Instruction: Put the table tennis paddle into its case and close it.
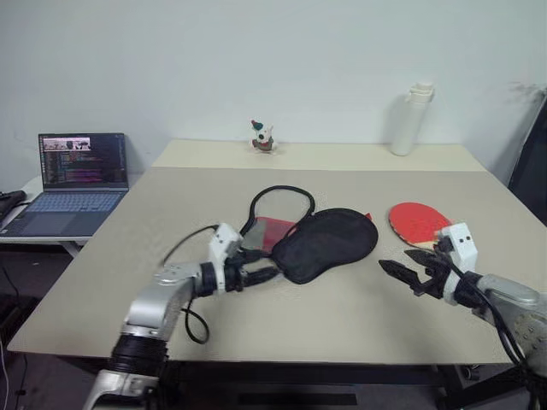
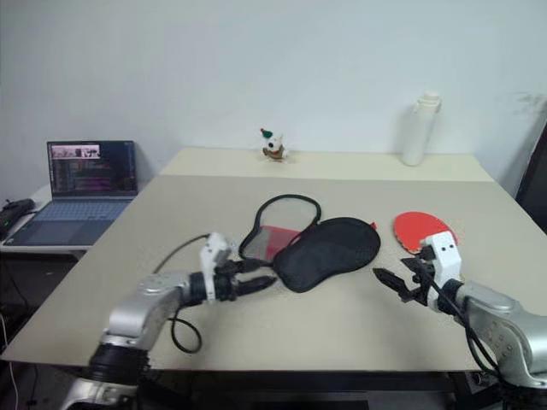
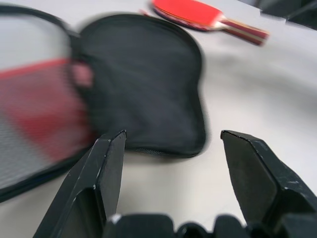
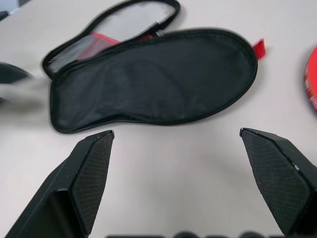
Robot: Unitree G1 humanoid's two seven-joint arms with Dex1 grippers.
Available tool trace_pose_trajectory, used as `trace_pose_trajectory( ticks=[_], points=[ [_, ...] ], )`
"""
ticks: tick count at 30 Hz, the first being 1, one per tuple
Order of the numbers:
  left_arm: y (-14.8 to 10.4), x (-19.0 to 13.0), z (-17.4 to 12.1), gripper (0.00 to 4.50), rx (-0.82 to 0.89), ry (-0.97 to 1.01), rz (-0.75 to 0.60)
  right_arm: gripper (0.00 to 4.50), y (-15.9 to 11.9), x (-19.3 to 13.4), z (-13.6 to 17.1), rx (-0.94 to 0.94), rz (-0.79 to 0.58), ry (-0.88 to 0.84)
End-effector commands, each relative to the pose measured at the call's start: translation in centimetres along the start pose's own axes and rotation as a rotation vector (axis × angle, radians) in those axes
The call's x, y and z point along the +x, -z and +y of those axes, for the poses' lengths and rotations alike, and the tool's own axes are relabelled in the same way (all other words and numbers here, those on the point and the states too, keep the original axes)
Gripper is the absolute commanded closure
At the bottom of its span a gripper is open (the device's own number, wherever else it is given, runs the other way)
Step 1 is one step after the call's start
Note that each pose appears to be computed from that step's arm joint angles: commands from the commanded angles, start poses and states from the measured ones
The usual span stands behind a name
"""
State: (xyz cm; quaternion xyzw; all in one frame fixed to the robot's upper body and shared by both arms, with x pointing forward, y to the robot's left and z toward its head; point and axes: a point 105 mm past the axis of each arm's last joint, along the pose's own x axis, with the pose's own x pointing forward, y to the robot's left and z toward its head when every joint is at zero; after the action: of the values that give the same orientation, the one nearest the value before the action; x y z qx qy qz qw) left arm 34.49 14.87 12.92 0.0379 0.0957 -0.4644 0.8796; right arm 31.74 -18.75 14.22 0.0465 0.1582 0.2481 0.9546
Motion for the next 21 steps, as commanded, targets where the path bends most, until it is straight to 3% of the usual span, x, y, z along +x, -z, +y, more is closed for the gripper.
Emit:
trace_pose_trajectory(
  ticks=[1, 10, 21],
  points=[
    [-1.4, -0.9, 0.6, 1.20, 0.046, -0.014, -0.038, 0.00, -0.4, 0.9, -0.2, 0.021, -0.009, 0.030],
    [-2.5, -1.9, 1.0, 1.20, 0.082, -0.039, -0.050, 0.00, 1.9, 5.9, -0.5, 0.192, 0.049, 0.134],
    [-2.7, -1.4, 0.6, 1.20, 0.088, -0.035, -0.058, 0.00, 0.2, 9.4, 4.6, 0.258, -0.006, -0.013]
  ],
)
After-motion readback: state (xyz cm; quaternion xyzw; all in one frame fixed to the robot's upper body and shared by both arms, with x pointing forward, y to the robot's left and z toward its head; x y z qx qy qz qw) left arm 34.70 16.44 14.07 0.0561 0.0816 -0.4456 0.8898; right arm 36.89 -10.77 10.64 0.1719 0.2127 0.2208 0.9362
